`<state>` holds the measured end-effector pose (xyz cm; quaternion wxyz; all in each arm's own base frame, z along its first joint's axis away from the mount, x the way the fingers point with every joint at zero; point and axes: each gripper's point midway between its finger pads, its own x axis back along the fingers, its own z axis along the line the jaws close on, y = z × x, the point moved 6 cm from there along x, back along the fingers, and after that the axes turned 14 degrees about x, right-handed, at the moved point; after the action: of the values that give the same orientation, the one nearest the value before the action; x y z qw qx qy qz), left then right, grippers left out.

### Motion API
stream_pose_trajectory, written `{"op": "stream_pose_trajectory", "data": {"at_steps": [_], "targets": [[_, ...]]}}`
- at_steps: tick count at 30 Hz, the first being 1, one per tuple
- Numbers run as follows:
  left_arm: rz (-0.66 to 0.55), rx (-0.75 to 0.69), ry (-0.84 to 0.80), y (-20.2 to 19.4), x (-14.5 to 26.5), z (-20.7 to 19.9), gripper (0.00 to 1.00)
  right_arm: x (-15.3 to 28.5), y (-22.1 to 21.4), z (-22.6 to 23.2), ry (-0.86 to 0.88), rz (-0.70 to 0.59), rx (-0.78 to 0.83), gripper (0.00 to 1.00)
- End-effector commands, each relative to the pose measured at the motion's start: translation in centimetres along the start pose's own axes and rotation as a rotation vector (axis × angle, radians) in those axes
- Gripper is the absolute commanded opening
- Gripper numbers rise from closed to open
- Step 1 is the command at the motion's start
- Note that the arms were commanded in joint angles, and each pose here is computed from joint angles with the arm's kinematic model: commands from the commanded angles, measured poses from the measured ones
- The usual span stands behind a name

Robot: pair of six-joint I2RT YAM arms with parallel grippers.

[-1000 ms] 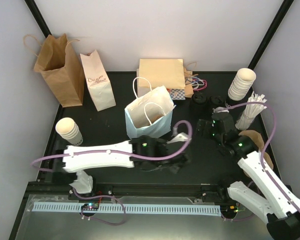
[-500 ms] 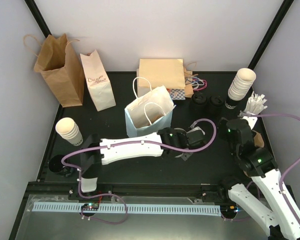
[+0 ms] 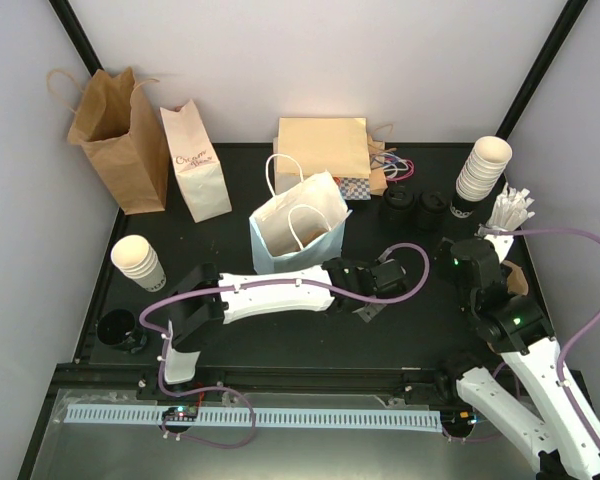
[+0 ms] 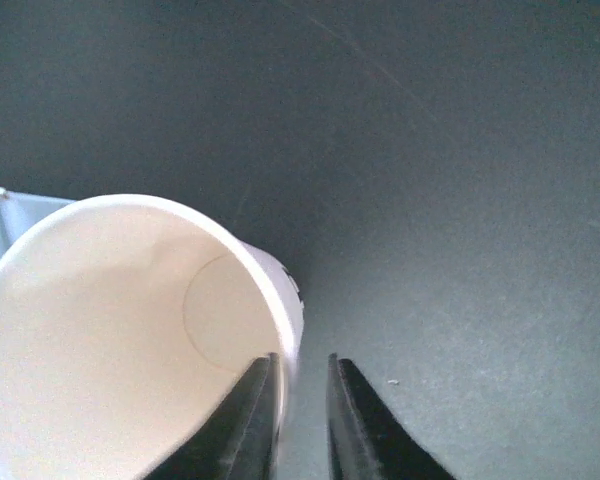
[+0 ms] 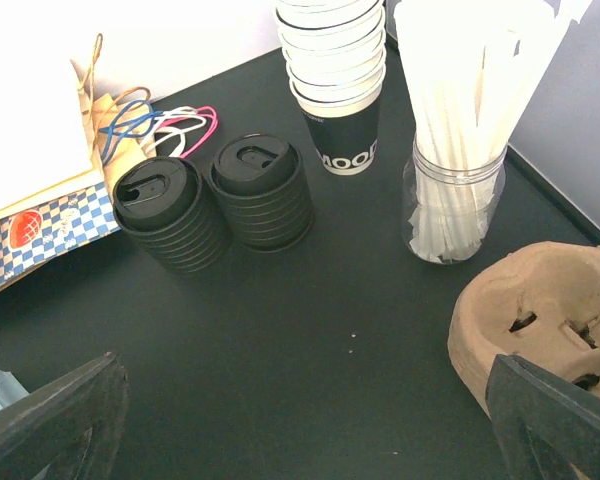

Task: Pack the takeout coffee

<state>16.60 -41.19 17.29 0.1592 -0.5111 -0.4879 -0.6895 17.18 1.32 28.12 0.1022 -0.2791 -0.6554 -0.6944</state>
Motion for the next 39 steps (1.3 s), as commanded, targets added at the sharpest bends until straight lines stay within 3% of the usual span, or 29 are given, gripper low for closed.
{"op": "stream_pose_trajectory", "data": {"at_steps": [1,4,6,11,17,20,25,31,39], "targets": [[-0.020,0.023,-0.020,1.0,0.4,-0.5,0.31,0.0,0.3,-0.1,-0.001,-0.026,-0.019,1.00],[-0.043,0.048,-0.002,1.7,2.4,0.2,0.66,-0.1,0.3,0.0,0.000,-0.023,-0.014,1.00],[-0.066,0.063,-0.001,2.4,4.9,0.9,0.77,0.0,0.5,0.1,0.005,-0.025,-0.011,1.00],[-0.225,0.127,-0.070,3.4,13.9,3.8,0.80,0.2,0.9,1.6,0.142,-0.055,0.040,1.00],[-0.350,0.266,-0.174,-1.0,19.0,9.4,0.80,0.0,0.4,2.9,0.261,-0.095,0.055,1.00],[-0.424,0.378,-0.182,-3.7,19.1,12.8,0.82,-0.5,-0.1,3.6,0.302,-0.103,0.070,1.00],[-0.398,0.593,-0.141,-6.5,19.2,18.7,0.81,-1.4,-0.8,4.5,0.334,-0.070,0.090,1.00],[-0.437,0.667,-0.128,-8.1,19.0,21.5,0.82,-2.7,-1.7,5.3,0.330,0.006,0.102,1.00],[-0.304,0.706,-0.069,-8.0,15.8,23.8,0.82,-5.1,-1.7,6.4,0.239,0.133,0.145,1.00]]}}
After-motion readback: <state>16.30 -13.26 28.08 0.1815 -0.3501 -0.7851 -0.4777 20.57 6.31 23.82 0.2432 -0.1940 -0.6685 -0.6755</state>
